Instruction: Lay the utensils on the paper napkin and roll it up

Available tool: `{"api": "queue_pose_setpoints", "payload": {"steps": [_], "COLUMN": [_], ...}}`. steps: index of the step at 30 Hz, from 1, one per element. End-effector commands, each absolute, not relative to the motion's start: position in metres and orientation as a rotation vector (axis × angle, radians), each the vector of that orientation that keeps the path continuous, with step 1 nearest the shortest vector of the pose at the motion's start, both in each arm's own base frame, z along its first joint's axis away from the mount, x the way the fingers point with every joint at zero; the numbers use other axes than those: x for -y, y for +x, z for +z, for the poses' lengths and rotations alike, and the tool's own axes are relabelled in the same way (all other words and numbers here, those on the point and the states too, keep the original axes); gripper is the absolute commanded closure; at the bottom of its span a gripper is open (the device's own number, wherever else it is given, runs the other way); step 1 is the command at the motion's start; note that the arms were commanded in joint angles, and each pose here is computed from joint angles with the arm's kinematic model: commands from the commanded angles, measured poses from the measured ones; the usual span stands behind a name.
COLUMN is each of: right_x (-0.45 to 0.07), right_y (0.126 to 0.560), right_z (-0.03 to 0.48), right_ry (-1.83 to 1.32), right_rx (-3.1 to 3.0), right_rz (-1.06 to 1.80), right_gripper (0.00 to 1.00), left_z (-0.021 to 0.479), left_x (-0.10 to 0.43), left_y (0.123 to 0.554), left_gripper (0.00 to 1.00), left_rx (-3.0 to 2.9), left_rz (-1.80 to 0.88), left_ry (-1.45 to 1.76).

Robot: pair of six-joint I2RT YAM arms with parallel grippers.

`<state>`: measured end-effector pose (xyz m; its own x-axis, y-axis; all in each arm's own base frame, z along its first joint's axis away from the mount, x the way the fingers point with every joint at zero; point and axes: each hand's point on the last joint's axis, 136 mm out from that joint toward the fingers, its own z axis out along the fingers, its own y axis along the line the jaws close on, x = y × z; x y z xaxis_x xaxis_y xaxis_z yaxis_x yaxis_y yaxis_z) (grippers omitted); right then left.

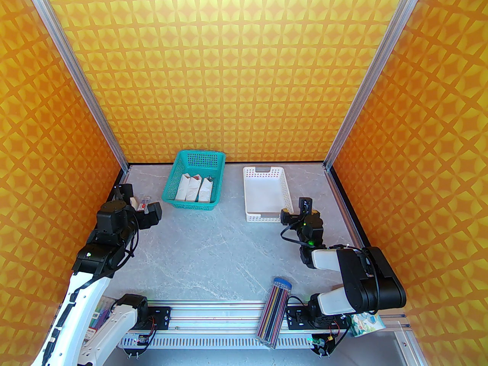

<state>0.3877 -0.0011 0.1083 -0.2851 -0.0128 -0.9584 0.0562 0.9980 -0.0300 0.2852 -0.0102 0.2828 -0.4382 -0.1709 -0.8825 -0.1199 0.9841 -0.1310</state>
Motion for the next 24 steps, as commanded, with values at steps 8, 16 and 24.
{"api": "queue_pose_setpoints", "payload": {"steps": [8, 16, 24], "right_x": [-0.002, -0.002, -0.002], "right_y": [0.398, 0.398, 0.398], "right_z": [0.111, 0.111, 0.11], "right_ry": [0.029, 0.028, 0.029], "right_rx": [-1.878, -1.878, -1.879], "right_rz": [-0.028, -0.028, -0.028], "right_gripper": [0.01, 0.01, 0.02], "left_z": [0.253, 0.216, 0.173], "left_x": [-0.005, -0.022, -0.038], "left_y": [0.296, 0.306, 0.33], "left_gripper": [0.01, 0.01, 0.01], "left_rx": [-1.941, -1.957, -1.976], "left_rz": [0.032, 0.124, 0.207], "left_ry": [-0.233, -0.258, -0.25]}}
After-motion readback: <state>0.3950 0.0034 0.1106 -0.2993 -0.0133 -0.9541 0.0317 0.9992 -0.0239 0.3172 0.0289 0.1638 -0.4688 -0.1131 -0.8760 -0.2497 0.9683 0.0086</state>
